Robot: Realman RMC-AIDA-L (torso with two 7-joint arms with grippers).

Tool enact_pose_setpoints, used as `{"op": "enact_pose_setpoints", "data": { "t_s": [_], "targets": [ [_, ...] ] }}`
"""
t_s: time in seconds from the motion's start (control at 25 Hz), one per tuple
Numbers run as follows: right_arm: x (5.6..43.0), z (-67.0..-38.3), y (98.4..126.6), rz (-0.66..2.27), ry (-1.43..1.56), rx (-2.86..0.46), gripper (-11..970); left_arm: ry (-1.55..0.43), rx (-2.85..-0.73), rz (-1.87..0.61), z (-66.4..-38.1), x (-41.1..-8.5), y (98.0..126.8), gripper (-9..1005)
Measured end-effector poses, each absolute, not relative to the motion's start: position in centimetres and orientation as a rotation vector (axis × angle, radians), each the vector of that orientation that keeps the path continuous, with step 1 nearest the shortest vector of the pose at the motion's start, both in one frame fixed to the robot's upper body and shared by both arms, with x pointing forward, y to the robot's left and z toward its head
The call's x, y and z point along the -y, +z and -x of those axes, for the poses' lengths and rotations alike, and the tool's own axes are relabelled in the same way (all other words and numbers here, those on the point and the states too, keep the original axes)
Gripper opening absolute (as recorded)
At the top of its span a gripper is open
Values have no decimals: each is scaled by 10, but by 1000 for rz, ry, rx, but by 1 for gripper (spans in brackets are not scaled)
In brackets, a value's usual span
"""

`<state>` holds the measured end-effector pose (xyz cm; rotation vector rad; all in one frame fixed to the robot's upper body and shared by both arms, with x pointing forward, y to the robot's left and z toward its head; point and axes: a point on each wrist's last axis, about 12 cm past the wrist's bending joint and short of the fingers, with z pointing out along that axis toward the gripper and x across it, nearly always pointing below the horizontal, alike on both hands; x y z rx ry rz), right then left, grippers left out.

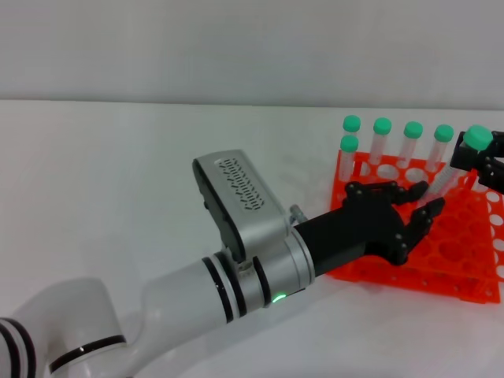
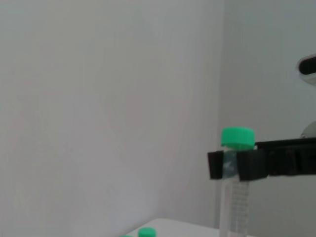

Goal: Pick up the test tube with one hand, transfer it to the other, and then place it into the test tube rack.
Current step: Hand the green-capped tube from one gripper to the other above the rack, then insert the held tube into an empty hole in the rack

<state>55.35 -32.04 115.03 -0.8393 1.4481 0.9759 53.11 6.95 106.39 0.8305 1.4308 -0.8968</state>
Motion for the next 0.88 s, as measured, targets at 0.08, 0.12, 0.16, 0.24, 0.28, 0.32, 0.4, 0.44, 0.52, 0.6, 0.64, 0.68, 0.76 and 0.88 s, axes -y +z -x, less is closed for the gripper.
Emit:
{"op": "enact_pose_setpoints", "data": {
  "t_s": [0.08, 0.12, 0.16, 0.24, 0.28, 0.32, 0.4, 0.44, 0.52, 0.6, 0.64, 0.68, 0.76, 0.88],
  "targets": [
    [321, -554, 1151, 834, 974, -1444, 223, -877, -1428, -824, -531, -72, 1063, 286],
    [321, -554, 1151, 830, 973, -1442, 224, -869, -1428, -819, -531, -73, 1062, 287],
    [322, -554, 1152, 826, 972, -1439, 225, -865, -1428, -814, -531, -74, 1062, 288],
    [322, -554, 1152, 821, 972, -1435, 228, -859, -1433, -805, -531, -75, 1061, 289],
    [322, -553, 1152, 820, 972, -1435, 229, -858, -1434, -803, -532, -75, 1061, 331],
    [322, -553, 1152, 820, 973, -1434, 231, -857, -1435, -803, -532, -76, 1061, 372],
    [322, -553, 1152, 817, 970, -1431, 233, -852, -1433, -805, -531, -76, 1061, 455],
    [323, -554, 1153, 810, 964, -1425, 235, -844, -1429, -807, -530, -77, 1060, 497],
    [326, -554, 1154, 794, 948, -1418, 237, -815, -1420, -798, -528, -80, 1058, 540],
    [329, -556, 1155, 772, 931, -1413, 240, -774, -1415, -778, -523, -86, 1054, 582],
    [330, -556, 1156, 762, 922, -1409, 241, -753, -1415, -767, -520, -89, 1052, 604],
    [331, -557, 1157, 753, 913, -1405, 243, -738, -1415, -759, -518, -92, 1050, 625],
    [332, -559, 1158, 743, 903, -1396, 245, -712, -1413, -717, -512, -104, 1045, 668],
    [328, -562, 1160, 740, 875, -1380, 249, -683, -1383, -627, -501, -128, 1040, 732]
  ]
}}
